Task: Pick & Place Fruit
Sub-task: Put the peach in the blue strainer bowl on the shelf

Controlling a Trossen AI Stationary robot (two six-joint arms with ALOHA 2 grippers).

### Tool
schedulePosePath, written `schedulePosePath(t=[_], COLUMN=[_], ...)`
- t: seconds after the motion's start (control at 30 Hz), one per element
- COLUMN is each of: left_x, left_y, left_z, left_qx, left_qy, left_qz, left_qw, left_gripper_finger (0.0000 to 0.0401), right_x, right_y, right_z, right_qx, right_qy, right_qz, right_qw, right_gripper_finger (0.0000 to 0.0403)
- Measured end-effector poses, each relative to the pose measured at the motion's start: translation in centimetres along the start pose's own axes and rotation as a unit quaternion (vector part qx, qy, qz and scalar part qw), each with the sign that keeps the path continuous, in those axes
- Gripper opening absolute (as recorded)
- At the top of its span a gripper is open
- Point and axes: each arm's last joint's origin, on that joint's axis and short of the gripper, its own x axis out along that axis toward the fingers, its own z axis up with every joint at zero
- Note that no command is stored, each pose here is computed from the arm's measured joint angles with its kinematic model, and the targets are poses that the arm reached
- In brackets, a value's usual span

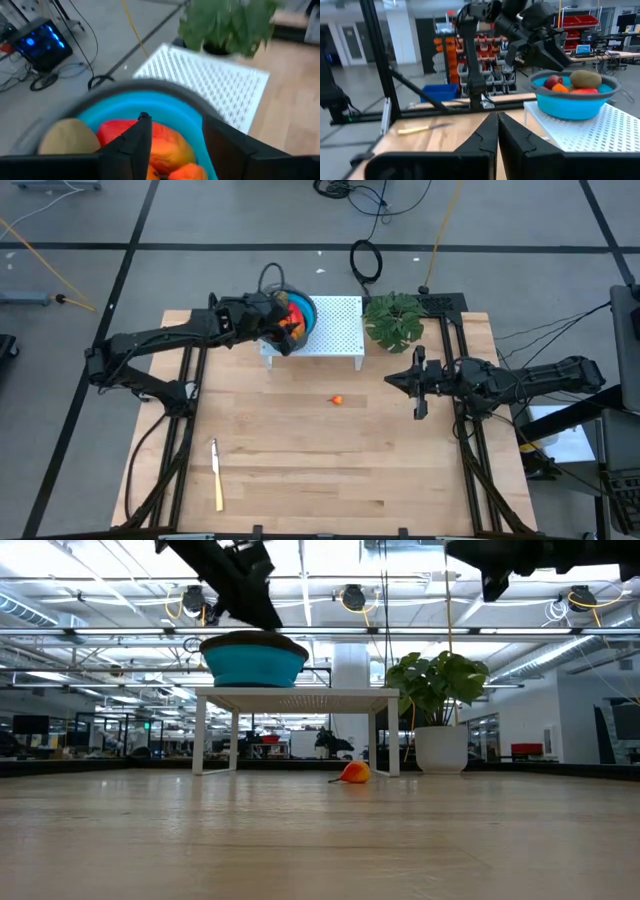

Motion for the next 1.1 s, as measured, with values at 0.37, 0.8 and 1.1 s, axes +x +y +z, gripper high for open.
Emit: schedulePosePath(t=[0.37, 0.8, 1.1], left_x=[-6.3, -10.7, -13.1], left_y=[0.0, -0.6, -0.9], left_z=[1.4, -1.8, -4.7], left_qx=[-0.041, -0.043, -0.047], left_qy=[-0.074, -0.097, -0.149], left_qz=[-0.03, -0.088, -0.13], left_qw=[0.996, 0.99, 0.979], left_gripper_finger=[0.0166, 0.0019, 0.0014], right_x=[1.8, 5.1, 8.0], right_y=[0.3, 1.0, 1.7], right_z=[-1.0, -1.8, -1.5], right_qx=[-0.003, -0.023, -0.061], right_qy=[0.013, 0.045, 0.087], right_qz=[0.012, 0.05, 0.08], right_qw=[1.0, 0.997, 0.991], right_gripper_finger=[0.0008, 0.0008, 0.0012])
